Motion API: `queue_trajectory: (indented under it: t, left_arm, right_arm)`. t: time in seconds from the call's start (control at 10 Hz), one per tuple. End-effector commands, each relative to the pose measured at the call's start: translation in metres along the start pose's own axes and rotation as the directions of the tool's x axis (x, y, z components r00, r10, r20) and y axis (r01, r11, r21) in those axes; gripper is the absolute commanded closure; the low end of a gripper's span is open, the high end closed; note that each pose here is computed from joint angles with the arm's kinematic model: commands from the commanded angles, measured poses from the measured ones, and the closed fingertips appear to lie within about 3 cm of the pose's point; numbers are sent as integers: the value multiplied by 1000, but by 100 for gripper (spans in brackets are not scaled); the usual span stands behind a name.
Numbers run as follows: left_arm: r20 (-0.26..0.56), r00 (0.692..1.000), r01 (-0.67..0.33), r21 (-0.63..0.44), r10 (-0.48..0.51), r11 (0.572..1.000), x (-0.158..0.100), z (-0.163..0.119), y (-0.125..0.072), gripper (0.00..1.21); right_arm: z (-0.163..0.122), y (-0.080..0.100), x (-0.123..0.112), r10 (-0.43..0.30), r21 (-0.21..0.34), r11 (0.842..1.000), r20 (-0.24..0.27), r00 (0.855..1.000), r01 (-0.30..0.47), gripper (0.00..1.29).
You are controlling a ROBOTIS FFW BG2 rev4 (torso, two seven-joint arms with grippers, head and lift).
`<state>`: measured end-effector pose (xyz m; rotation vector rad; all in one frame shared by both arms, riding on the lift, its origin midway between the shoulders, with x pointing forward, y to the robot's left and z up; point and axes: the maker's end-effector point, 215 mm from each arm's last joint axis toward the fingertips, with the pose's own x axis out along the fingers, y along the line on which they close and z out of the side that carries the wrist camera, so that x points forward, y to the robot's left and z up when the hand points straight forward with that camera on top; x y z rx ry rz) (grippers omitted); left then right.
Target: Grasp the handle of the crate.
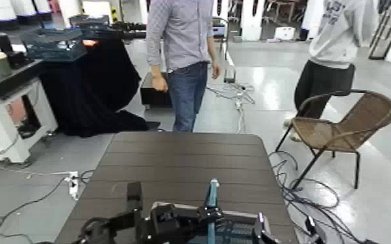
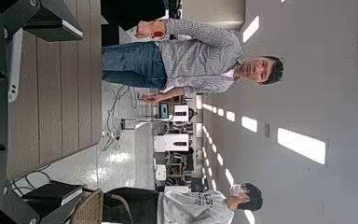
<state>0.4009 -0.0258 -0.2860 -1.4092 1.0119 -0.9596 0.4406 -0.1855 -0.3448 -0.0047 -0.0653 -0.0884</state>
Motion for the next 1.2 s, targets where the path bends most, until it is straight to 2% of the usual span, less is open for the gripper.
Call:
queue_trajectory:
  t: [0.1, 1.2]
  left_arm:
    - [19, 999, 26, -11, -26, 1000, 2, 3, -5, 119]
    - [53, 997, 51, -37, -49, 998, 4, 8, -4, 119]
  right_arm:
    - [-2, 0, 0, 1, 5, 1000, -6, 1000, -1, 15]
    - [-9, 1, 2, 12, 1, 1000, -43, 999, -12, 15]
